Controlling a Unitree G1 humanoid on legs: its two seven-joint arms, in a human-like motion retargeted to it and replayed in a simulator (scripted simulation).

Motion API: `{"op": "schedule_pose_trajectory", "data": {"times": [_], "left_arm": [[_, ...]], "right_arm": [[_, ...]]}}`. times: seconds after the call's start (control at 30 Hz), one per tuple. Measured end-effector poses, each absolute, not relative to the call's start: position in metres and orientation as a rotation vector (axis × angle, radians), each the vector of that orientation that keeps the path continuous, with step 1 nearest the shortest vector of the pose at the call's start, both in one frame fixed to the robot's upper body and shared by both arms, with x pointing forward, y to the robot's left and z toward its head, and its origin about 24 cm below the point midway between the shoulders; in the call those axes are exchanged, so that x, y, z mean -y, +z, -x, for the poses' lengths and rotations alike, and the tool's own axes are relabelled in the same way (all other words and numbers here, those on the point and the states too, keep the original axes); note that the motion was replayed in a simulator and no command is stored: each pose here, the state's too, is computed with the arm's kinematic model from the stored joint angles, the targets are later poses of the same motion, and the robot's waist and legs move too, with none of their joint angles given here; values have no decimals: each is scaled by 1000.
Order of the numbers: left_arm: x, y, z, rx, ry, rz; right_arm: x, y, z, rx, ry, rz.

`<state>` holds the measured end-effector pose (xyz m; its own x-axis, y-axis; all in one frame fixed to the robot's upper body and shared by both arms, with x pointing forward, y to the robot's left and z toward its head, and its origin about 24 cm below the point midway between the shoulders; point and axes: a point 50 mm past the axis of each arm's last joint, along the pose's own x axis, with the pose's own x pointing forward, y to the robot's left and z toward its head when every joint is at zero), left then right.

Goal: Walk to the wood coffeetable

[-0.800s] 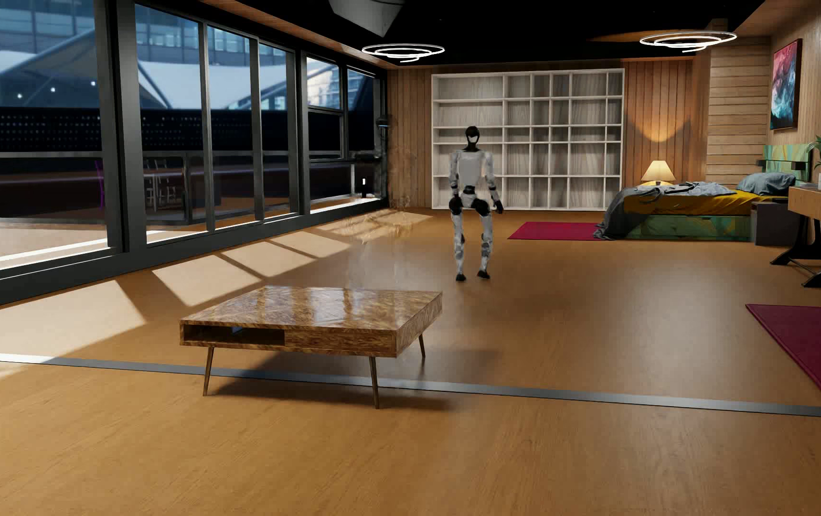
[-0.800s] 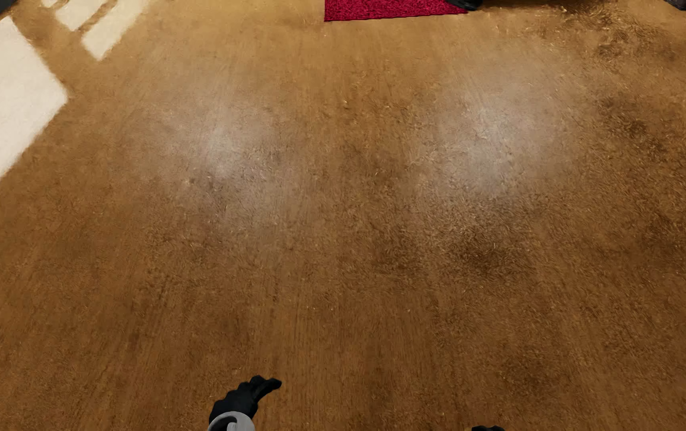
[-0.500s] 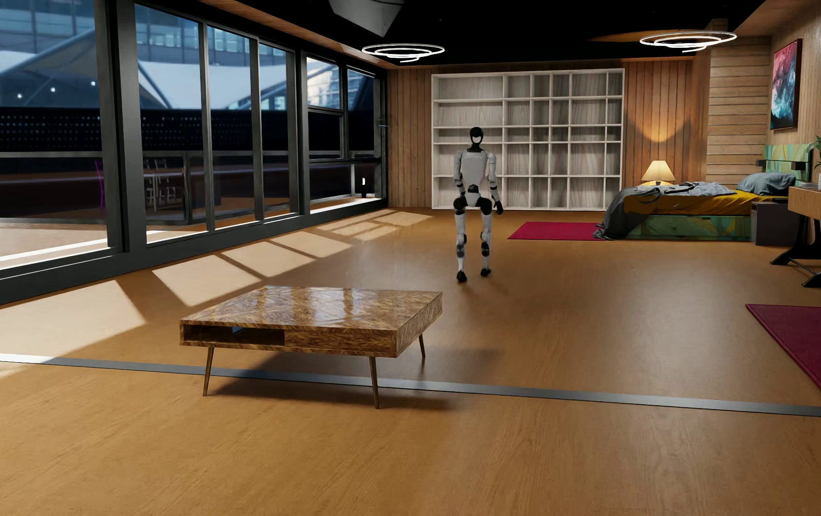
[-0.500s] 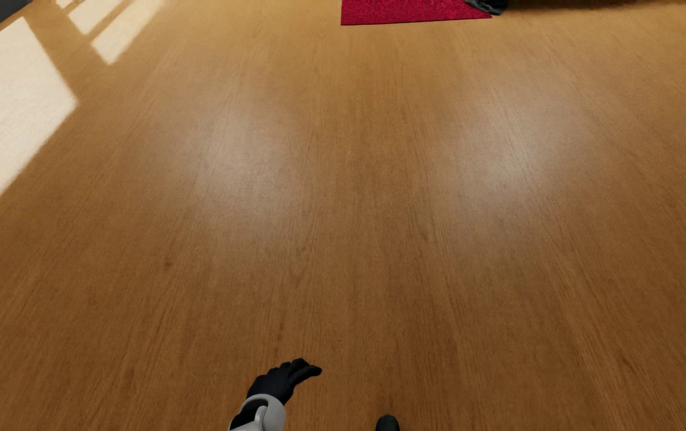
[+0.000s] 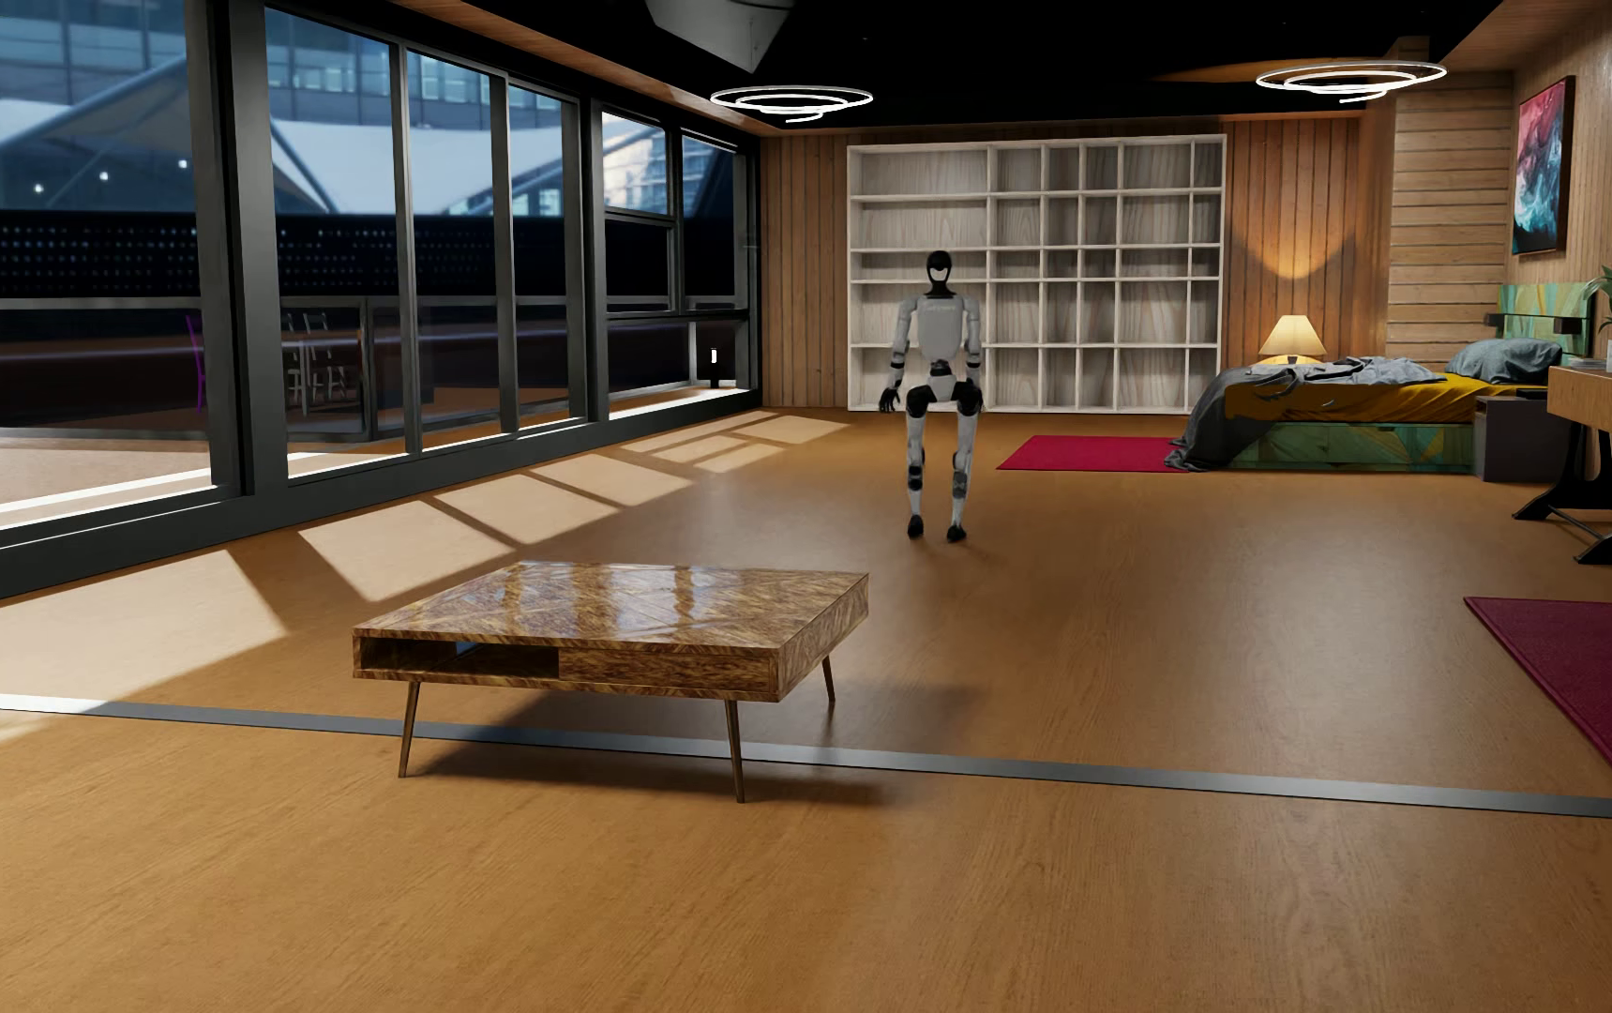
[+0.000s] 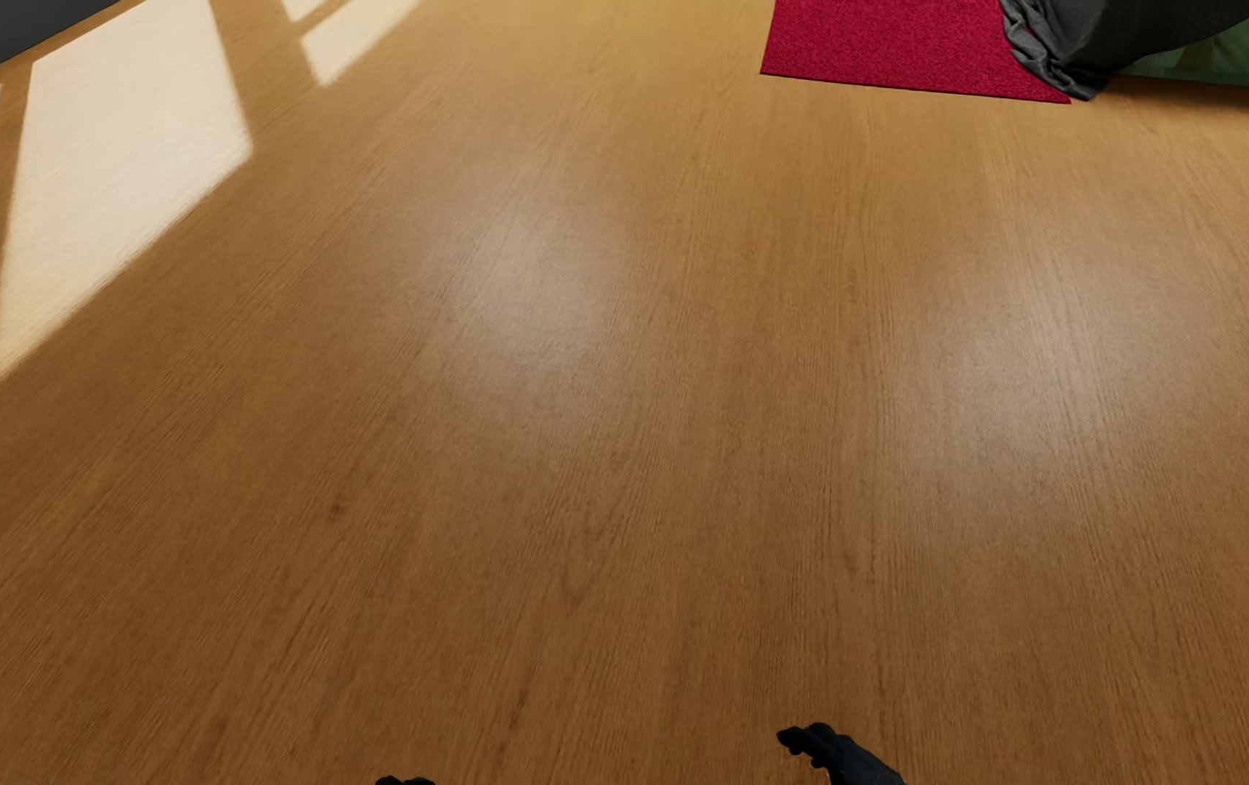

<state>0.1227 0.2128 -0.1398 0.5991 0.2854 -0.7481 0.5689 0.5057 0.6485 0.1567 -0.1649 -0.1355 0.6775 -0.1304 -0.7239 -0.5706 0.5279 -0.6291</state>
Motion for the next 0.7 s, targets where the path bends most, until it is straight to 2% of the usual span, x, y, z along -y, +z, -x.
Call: {"op": "schedule_pose_trajectory", "data": {"times": [0.2,0.3,0.37,0.4,0.5,0.53,0.57,0.63,0.7], "left_arm": [[-185,-150,-103,-1006,-216,-1003],[-171,-159,-85,-1086,-304,-1003],[-165,-165,-78,-1135,-383,-999],[-163,-165,-79,-1138,-404,-992],[-157,-160,-96,-1037,-391,-988],[-154,-158,-105,-990,-393,-1001],[-152,-155,-115,-946,-400,-1023],[-155,-149,-133,-873,-389,-1075],[-160,-140,-155,-804,-330,-1103]], "right_arm": [[162,-116,-189,-656,318,1053],[167,-121,-179,-718,268,1019],[174,-132,-157,-826,238,984],[175,-138,-145,-880,270,976],[181,-144,-127,-923,484,1044],[189,-142,-127,-921,490,1071],[197,-140,-128,-922,437,1078],[207,-136,-128,-927,254,1044],[212,-133,-125,-934,146,996]]}}
